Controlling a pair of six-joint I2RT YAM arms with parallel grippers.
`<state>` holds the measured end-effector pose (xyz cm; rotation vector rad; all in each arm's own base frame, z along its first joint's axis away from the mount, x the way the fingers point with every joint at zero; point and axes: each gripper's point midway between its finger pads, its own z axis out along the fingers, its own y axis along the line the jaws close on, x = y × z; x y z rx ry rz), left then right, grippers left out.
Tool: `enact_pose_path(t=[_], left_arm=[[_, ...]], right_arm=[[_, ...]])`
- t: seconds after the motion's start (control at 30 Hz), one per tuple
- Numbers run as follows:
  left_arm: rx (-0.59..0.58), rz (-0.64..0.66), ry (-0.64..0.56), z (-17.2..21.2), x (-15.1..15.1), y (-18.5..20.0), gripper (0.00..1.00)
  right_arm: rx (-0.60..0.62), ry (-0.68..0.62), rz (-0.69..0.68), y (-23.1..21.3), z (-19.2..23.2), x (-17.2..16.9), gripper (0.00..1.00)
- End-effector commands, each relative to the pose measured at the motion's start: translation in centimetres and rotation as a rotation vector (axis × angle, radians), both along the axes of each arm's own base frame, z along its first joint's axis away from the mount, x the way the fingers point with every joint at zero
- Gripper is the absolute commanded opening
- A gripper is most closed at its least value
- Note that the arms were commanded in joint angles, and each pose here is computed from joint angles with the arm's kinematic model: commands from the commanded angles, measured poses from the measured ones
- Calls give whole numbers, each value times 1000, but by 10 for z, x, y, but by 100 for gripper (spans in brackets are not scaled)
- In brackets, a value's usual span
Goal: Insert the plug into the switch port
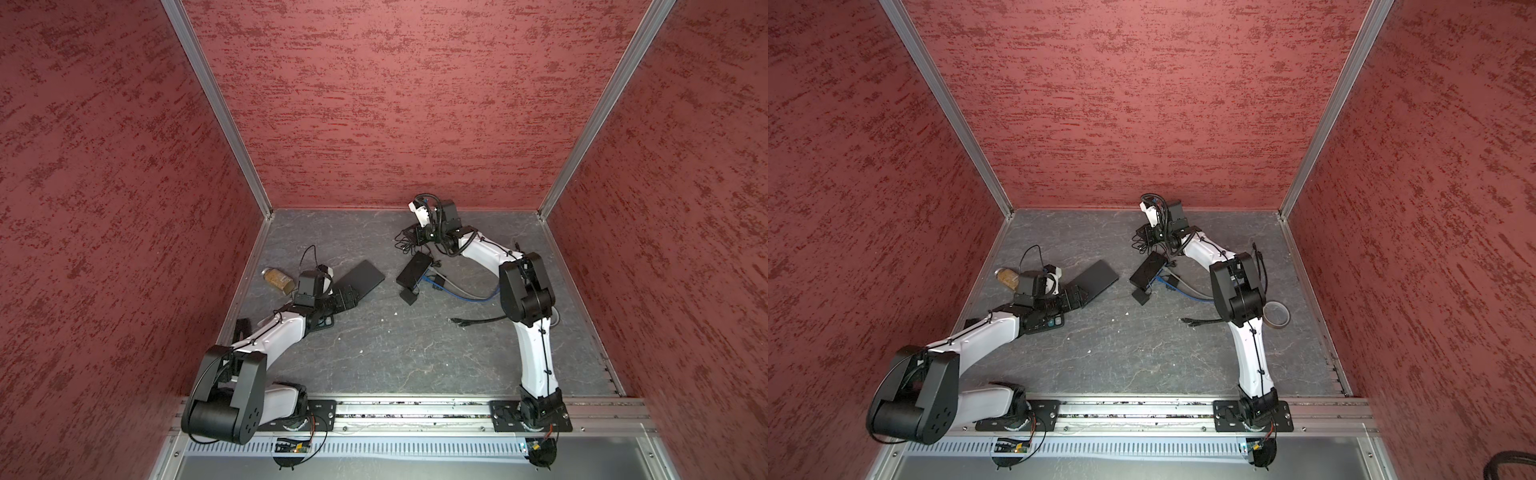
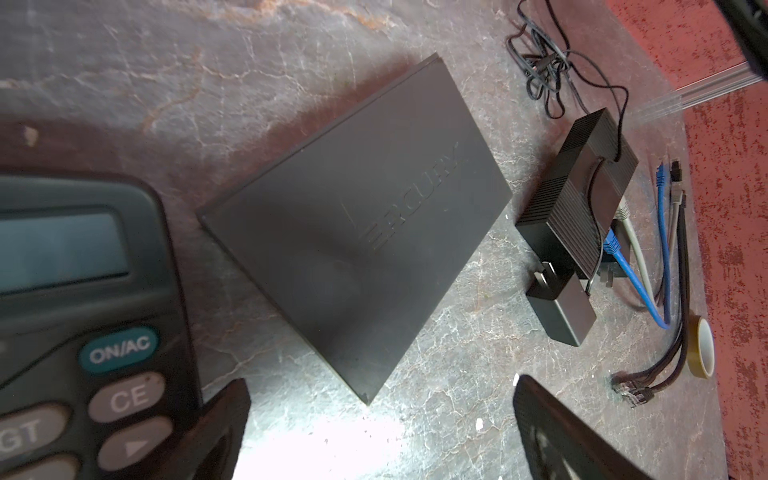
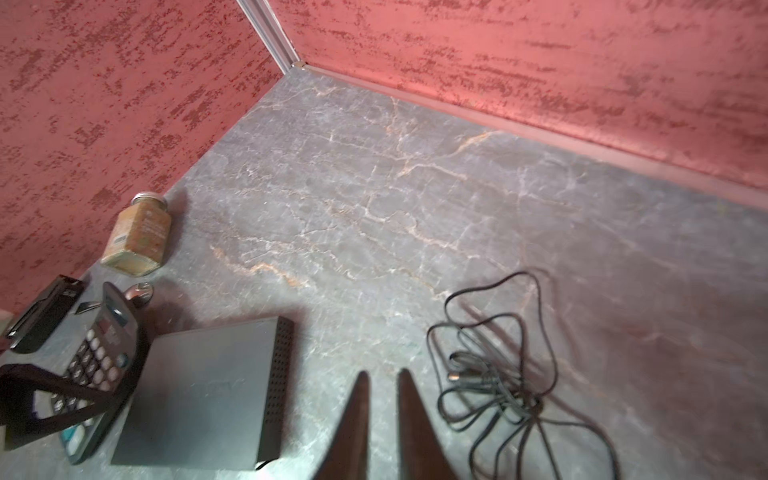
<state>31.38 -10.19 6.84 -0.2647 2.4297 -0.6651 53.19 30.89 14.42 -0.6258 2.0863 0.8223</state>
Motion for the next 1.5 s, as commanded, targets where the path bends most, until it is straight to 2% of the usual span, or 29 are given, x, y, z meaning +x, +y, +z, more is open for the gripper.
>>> enact_pose_path(t=[0.0, 0.07, 0.2, 0.5, 0.93, 1.27, 1.47], left_arm=[[20, -1, -22, 5, -1, 4, 100], [17, -6, -23, 6, -1, 3, 100], [14, -6, -22, 5, -1, 3, 100], [13, -10, -13, 2, -3, 2, 100], [13, -13, -9, 0, -3, 2, 100], [11, -16, -8, 0, -3, 1, 100], [10, -15, -6, 0, -3, 2, 100]], right_arm=[[-35, -54, -53, -6, 10, 3, 32], [-106, -42, -134, -19, -4, 14, 39], [-212, -6, -221, -34, -31, 32, 42], [-246, 16, -247, -36, -58, 53, 47], [-290, 66, -219, -45, -83, 52, 44], [-315, 81, -196, -49, -88, 47, 37], [-307, 80, -180, -47, -88, 46, 29]])
